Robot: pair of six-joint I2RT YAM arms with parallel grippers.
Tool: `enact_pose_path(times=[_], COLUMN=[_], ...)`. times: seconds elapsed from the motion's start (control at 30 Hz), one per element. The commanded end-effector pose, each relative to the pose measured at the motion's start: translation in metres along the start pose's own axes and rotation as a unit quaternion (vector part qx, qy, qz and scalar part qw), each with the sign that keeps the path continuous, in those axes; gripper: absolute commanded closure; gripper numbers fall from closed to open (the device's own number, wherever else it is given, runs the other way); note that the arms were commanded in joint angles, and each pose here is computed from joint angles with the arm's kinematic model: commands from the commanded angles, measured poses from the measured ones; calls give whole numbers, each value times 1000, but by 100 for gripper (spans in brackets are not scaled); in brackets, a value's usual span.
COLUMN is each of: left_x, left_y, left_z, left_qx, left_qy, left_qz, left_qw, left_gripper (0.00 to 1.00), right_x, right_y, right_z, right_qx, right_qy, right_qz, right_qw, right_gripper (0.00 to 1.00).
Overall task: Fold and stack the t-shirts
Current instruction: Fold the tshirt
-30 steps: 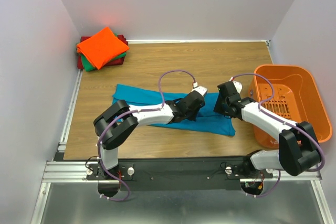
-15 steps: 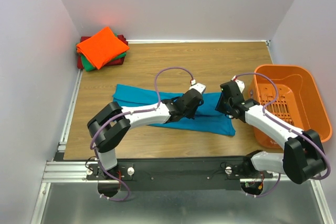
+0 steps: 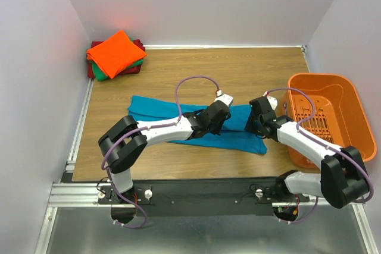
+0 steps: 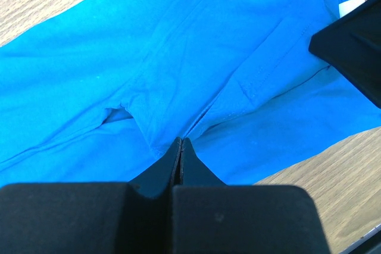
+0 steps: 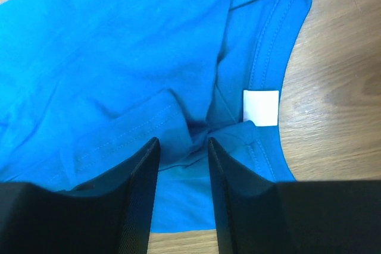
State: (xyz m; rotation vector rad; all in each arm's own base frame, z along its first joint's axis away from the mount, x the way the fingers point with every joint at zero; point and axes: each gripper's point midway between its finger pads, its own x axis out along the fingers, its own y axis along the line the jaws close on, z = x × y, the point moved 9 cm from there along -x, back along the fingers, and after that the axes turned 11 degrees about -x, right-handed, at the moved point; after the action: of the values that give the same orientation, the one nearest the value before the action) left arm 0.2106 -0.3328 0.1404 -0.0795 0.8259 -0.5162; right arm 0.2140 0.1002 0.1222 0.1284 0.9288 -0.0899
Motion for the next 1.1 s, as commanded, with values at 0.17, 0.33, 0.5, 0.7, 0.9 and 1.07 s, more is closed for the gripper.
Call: enact_pose_path(times=[0.17,0.33,0.5,0.7,0.9,1.07], left_x=[-9,-11,-10,-11,-11,-6], left_y=[-7,-7,-5,-5,-4,0], left_z=[11,12,8,6,0,-15], left_qx=[1,2,2,-2,-5,-7], left_qy=[-17,-18,-12,-10,-4,15], left_qz=[-15,-17,-14,-20,-28,-41], left_qw=[1000,1000,1000,1000,1000,999], left_gripper=[100,100,100,100,100,82], right_x=[-3,-13,-23,-32,-28,-27], right_y=[1,0,-3,-7,-11,-11], right_z=[6,10,8,4,-13,-18], right_qx=[13,14,16,22,29,38], right_qy=[-12,-26,-24,-24,-2,7], right_qz=[-6,3,5,10,13,21], right_qw=[1000,1000,1000,999,999,999], right_gripper=[88,98,99,99,98,66])
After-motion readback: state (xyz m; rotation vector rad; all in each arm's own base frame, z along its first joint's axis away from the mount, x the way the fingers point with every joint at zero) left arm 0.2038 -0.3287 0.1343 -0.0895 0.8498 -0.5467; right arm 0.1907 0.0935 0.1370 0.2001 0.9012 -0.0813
